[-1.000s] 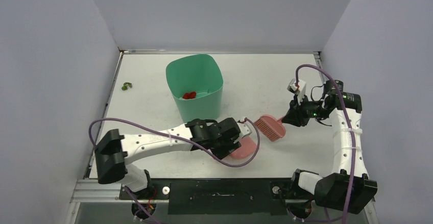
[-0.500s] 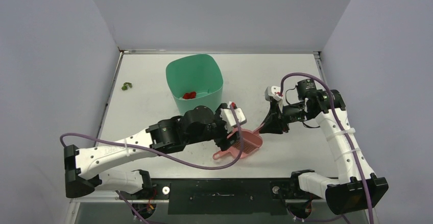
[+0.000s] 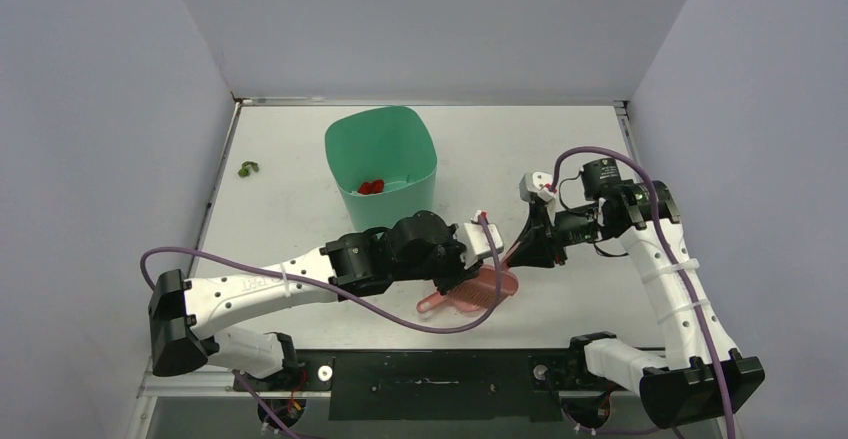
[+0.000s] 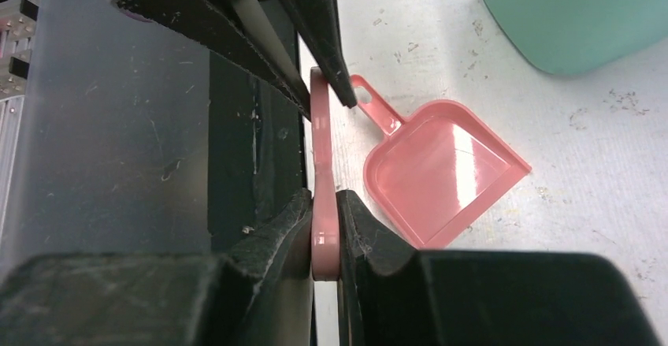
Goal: Sweep away the paper scraps from the table
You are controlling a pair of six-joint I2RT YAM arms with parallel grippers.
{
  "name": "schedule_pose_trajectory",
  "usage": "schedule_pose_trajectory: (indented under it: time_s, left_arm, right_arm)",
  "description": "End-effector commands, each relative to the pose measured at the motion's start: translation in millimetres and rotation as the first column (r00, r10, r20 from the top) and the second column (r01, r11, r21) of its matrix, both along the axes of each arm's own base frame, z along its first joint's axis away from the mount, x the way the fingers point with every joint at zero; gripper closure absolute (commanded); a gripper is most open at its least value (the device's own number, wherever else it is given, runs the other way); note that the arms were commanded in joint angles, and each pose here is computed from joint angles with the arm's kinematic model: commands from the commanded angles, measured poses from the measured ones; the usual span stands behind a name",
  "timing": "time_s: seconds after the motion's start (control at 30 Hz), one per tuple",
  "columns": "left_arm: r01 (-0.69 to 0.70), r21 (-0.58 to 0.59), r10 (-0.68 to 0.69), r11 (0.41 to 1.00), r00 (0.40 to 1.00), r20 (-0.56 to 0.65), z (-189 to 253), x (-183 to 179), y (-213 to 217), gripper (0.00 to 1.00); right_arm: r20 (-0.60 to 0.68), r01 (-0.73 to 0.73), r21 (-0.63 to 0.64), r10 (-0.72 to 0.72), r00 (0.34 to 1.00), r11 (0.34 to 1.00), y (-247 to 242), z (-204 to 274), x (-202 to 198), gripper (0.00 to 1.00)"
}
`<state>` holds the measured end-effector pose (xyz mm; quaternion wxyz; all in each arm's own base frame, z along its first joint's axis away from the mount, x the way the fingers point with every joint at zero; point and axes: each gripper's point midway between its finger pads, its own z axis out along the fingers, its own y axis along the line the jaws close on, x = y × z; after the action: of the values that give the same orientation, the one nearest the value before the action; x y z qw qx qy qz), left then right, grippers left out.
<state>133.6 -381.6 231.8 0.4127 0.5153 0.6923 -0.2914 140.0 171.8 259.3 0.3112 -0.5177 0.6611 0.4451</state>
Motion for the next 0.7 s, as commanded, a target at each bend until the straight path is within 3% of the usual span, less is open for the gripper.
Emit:
schedule_pose_trajectory:
  time_s: [0.0, 0.07, 0.2, 0.23, 0.33, 0.43, 0.57, 0.67]
  left_arm:
    - [0.056, -0.091, -0.057, 0.994, 0.998, -0.01, 18, -9, -17, 0.89]
    - [0.058, -0.106, -0.059, 0.993, 0.998, -0.012, 20, -10, -17, 0.99]
    - [0.05, -0.15, -0.052, 0.987, 0.999, -0.004, 28, -12, -10, 1.0]
    - [0.033, -0.171, -0.036, 0.985, 0.999, -0.017, 31, -13, -7, 1.0]
    - [-0.001, -0.234, -0.008, 0.972, 0.999, -0.036, 42, -16, 4, 1.0]
    - [-0.07, -0.331, 0.051, 0.941, 0.996, -0.067, 52, -15, 17, 1.0]
    - [-0.186, -0.574, 0.123, 0.797, 0.981, -0.148, 83, -12, 36, 1.0]
    - [-0.228, -0.68, 0.125, 0.697, 0.972, -0.197, 91, -12, 49, 1.0]
  right_arm:
    - [0.062, -0.031, 0.092, 0.025, 0.998, 0.995, 10, 17, 1, 0.94]
    - [0.065, -0.035, 0.093, 0.029, 0.997, 0.995, 10, 17, 0, 0.94]
    - [0.075, -0.041, 0.09, 0.034, 0.997, 0.995, 9, 15, -1, 0.84]
    - [0.078, -0.043, 0.09, 0.036, 0.996, 0.995, 9, 15, -2, 0.78]
    - [0.103, -0.053, 0.083, 0.045, 0.994, 0.995, 8, 13, -3, 0.43]
    - [0.131, -0.049, 0.098, 0.036, 0.991, 0.994, 9, 14, 0, 0.3]
    - [0.121, -0.015, 0.14, -0.002, 0.993, 0.99, 14, 15, 6, 0.23]
    - [0.105, -0.004, 0.158, -0.013, 0.994, 0.987, 16, 13, 11, 0.23]
